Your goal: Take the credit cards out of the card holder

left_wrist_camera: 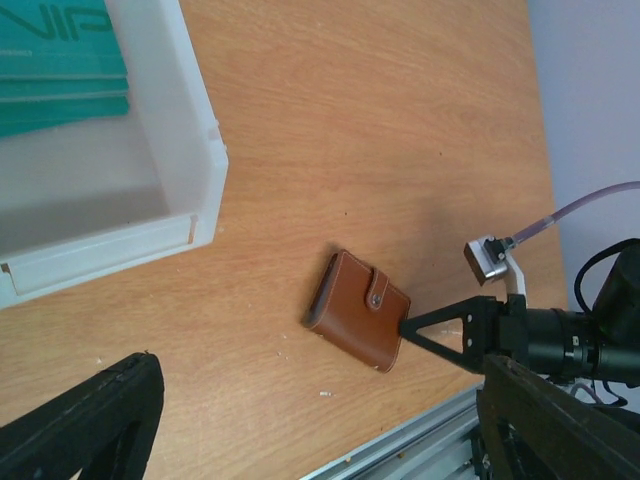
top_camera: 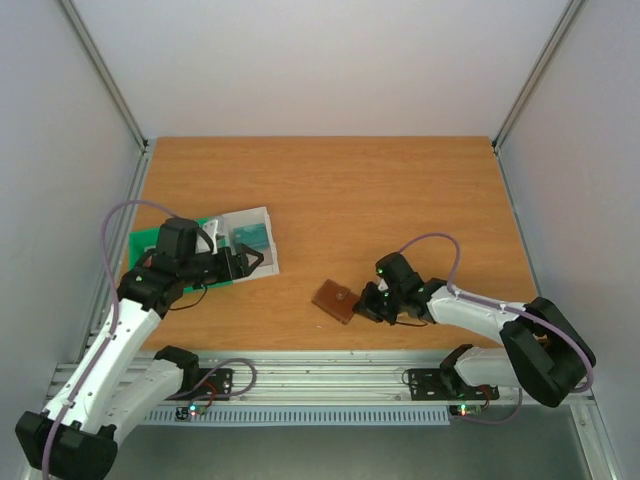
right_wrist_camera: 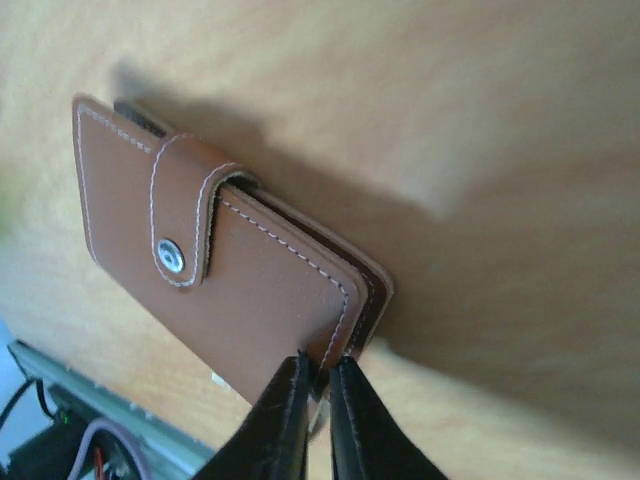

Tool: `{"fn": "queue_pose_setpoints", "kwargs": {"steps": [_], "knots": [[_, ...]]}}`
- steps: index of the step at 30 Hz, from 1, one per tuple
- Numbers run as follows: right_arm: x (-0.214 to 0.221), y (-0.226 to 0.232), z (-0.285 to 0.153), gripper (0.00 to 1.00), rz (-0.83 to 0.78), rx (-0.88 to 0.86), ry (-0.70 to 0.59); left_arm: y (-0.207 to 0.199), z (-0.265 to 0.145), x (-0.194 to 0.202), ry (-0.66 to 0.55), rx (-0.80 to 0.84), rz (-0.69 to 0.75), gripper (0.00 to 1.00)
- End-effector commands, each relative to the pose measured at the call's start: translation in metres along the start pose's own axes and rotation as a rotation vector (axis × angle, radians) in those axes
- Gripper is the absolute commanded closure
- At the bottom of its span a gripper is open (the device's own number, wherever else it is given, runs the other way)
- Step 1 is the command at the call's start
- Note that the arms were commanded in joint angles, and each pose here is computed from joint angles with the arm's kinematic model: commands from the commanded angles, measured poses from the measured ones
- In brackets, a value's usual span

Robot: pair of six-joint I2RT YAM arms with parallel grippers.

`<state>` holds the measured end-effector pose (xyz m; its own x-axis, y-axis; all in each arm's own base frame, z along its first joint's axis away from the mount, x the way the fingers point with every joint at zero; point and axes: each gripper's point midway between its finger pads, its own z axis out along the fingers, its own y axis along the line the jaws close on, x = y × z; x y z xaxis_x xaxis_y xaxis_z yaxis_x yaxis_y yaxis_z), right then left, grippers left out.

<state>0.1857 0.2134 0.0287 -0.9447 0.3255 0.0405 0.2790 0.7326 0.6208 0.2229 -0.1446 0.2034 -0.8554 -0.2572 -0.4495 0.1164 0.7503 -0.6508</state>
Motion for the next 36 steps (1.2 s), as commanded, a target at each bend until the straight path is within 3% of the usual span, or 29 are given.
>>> {"fn": "queue_pose_setpoints", "kwargs": {"steps": [1,8,14,18,25,31,36], "knots": [[0.020,0.007,0.005,0.85,-0.006,0.008,0.031,-0.010,-0.008,0.001,-0.009,0.005,0.014,0.14],[0.024,0.015,-0.021,0.69,-0.209,0.100,0.051,-0.002,-0.005,0.014,0.007,-0.003,0.006,0.15],[0.001,0.061,-0.042,0.65,-0.450,0.125,0.009,0.003,0.011,0.025,0.057,0.012,-0.015,0.20],[-0.012,0.077,-0.027,0.65,-0.546,0.149,0.035,-0.001,0.019,0.024,0.045,0.058,-0.022,0.22],[-0.019,0.069,0.010,0.63,-0.556,0.224,0.134,0.000,0.035,0.030,0.087,0.093,-0.052,0.24],[-0.009,0.043,0.019,0.59,-0.541,0.274,0.202,0.002,0.044,0.033,0.082,0.125,-0.075,0.26],[0.015,0.029,0.018,0.62,-0.481,0.244,0.287,-0.002,0.045,0.031,0.073,0.154,-0.081,0.26]]}}
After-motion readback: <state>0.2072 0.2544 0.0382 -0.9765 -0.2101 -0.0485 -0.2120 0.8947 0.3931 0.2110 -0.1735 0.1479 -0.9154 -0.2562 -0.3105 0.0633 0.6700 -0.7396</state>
